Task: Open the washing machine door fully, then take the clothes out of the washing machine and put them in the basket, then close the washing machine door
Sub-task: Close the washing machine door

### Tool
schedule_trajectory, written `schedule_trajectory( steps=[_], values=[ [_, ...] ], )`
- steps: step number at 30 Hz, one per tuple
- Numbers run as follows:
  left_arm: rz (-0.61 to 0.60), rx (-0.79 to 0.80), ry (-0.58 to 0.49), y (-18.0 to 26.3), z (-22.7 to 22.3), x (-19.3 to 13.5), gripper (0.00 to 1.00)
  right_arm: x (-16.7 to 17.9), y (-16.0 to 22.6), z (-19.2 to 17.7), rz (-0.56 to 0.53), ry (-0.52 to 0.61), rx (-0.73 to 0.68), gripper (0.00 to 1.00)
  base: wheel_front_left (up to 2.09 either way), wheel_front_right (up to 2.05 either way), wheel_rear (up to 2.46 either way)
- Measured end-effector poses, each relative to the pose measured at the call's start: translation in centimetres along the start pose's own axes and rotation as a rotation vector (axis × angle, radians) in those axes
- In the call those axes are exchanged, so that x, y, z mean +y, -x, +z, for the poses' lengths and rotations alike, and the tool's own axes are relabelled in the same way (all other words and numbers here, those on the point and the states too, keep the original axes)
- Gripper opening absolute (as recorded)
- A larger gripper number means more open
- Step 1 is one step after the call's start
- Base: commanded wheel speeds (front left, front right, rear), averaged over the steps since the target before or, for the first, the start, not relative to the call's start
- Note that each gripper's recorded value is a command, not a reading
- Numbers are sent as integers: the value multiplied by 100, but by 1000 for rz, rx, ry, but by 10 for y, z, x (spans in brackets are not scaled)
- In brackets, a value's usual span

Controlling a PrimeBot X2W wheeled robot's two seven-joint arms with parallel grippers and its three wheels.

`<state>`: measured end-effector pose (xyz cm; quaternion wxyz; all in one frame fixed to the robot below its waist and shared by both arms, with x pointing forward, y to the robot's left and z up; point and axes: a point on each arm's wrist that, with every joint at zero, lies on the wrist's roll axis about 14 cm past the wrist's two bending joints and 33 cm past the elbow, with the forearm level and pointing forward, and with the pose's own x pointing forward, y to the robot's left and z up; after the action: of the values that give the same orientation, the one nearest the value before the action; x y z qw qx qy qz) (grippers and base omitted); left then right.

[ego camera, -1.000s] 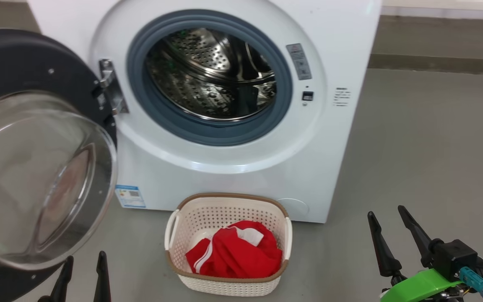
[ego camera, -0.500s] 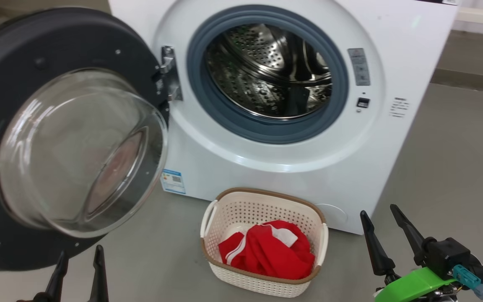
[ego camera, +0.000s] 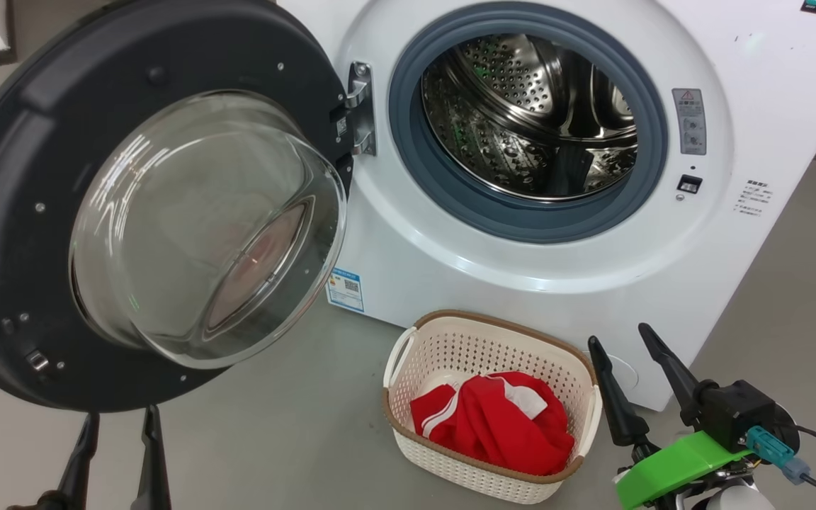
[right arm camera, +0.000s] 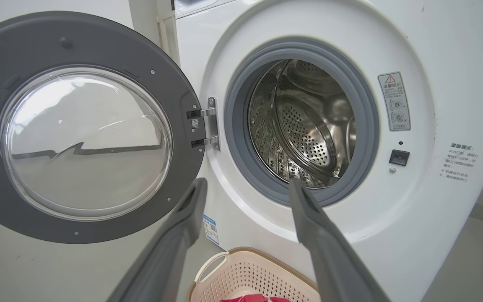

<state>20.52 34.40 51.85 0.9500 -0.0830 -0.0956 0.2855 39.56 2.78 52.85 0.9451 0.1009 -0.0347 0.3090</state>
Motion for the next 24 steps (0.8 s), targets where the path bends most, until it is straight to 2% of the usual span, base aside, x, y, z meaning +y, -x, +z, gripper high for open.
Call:
schedule_trajectory(
  steps=[10, 18, 19, 20, 24],
  values=[
    [43, 2, -15, 5, 1, 11, 100, 8, -7, -4, 32, -10, 11, 100, 0, 0, 0],
    [31, 16, -1, 4, -1, 8, 98, 7, -5, -4, 30, -6, 13, 100, 0, 0, 0],
    [23, 34, -2, 4, -4, 6, 25, 7, -5, -4, 29, -5, 13, 100, 0, 0, 0],
    [17, 44, 0, 5, -6, 4, 0, 7, -5, -4, 28, -5, 12, 100, 0, 0, 0],
    [2, 26, -1, 1, 1, 1, 0, 6, -5, -3, 28, -2, 12, 100, 0, 0, 0]
  ],
)
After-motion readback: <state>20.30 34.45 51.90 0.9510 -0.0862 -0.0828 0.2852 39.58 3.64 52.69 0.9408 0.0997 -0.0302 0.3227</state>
